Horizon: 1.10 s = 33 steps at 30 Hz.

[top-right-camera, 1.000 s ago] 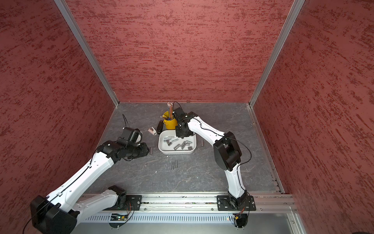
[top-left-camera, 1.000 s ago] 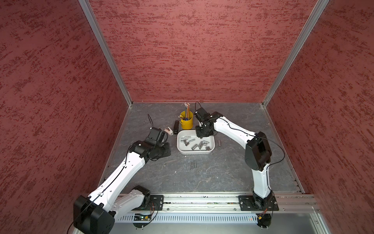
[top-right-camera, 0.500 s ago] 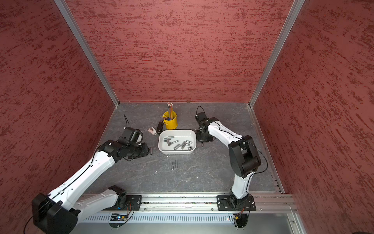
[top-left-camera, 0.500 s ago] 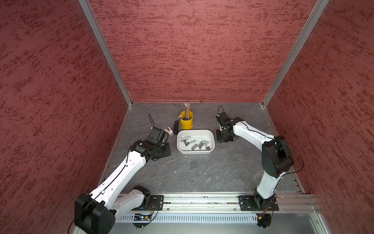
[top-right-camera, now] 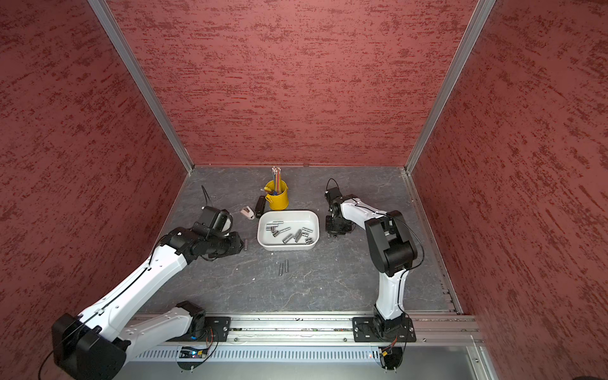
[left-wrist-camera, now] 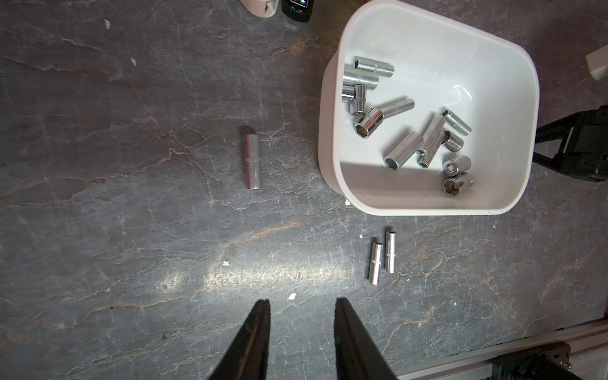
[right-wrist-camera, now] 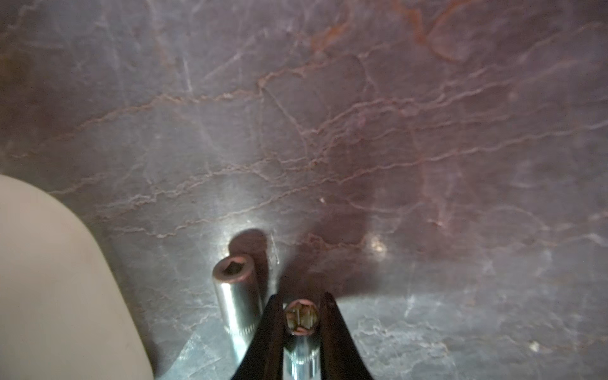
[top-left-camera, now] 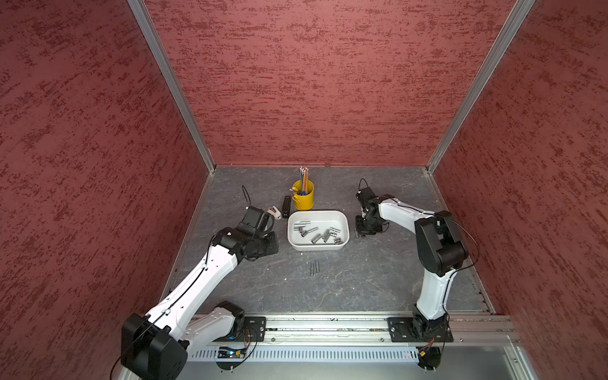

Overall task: Take out the socket from the storage box
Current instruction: Place the socket head at the center of the board.

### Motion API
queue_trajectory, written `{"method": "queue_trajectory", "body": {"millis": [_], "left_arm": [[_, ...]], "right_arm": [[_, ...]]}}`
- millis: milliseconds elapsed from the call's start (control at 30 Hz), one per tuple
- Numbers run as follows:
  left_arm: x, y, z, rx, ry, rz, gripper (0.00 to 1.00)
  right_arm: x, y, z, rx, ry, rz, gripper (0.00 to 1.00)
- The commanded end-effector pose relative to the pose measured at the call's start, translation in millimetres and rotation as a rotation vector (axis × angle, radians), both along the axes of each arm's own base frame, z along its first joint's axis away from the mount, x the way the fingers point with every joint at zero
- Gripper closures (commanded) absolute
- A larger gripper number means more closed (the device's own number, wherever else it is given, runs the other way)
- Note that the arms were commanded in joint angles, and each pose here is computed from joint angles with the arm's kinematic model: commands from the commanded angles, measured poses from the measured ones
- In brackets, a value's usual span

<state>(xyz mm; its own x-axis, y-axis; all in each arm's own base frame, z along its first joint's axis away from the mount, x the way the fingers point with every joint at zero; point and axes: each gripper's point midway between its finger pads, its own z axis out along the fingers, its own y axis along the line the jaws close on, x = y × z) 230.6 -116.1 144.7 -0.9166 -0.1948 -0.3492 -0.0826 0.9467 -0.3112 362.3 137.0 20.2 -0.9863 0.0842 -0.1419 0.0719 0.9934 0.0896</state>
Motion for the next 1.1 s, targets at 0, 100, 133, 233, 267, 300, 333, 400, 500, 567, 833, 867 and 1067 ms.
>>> {"method": "queue_trajectory", "body": {"millis": [0,100,133,233,267,300,333,400,500,567,833,867,1067], "left_arm": [[2.0,-1.2,-0.2,0.003,-0.018,-0.014,0.64],[2.2,-1.0,0.4,0.003,-0.019,-0.013,0.64],[2.0,-0.8,0.2,0.003,-0.019,-0.013,0.64],[1.5,-1.0,0.0,0.002,-0.019,-0.014,0.64],[1.7,-0.9,0.4,0.002,-0.02,-0.012,0.64],[1.3,-1.3,0.0,0.002,-0.018,-0.014,0.64],[1.4,-1.2,0.1,0.002,-0.019,-0.013,0.64],[1.6,-1.3,0.3,0.002,-0.02,-0.013,0.64],[1.6,-1.5,0.1,0.002,-0.018,-0.015,0.64],[1.2,-1.5,-0.6,0.004,-0.016,-0.015,0.64],[1.2,-2.3,-0.1,0.004,-0.016,-0.018,0.64],[1.3,-2.5,-0.2,0.005,-0.016,-0.018,0.64],[3.0,-5.3,2.3,-0.005,-0.015,-0.023,0.64]], "right_arm": [[10.1,5.0,2.8,0.022,-0.03,0.013,0.81],[8.3,3.8,1.0,0.015,-0.024,0.013,0.78],[8.6,3.4,1.4,0.016,-0.026,0.012,0.77],[8.9,3.4,3.0,0.013,-0.028,0.011,0.73],[8.5,3.3,4.2,0.013,-0.028,0.013,0.72],[8.7,3.1,4.7,0.013,-0.028,0.012,0.71],[8.9,3.4,5.7,0.014,-0.031,0.013,0.7],[8.4,3.0,7.1,0.013,-0.032,0.012,0.7],[8.3,3.2,9.8,0.014,-0.036,0.013,0.69],[8.5,2.8,11.7,0.015,-0.04,0.011,0.69],[7.8,3.6,24.5,0.03,-0.062,0.008,0.68],[7.7,3.6,25.9,0.032,-0.065,0.007,0.68],[6.4,3.7,39.9,0.043,-0.089,0.007,0.68]]}}
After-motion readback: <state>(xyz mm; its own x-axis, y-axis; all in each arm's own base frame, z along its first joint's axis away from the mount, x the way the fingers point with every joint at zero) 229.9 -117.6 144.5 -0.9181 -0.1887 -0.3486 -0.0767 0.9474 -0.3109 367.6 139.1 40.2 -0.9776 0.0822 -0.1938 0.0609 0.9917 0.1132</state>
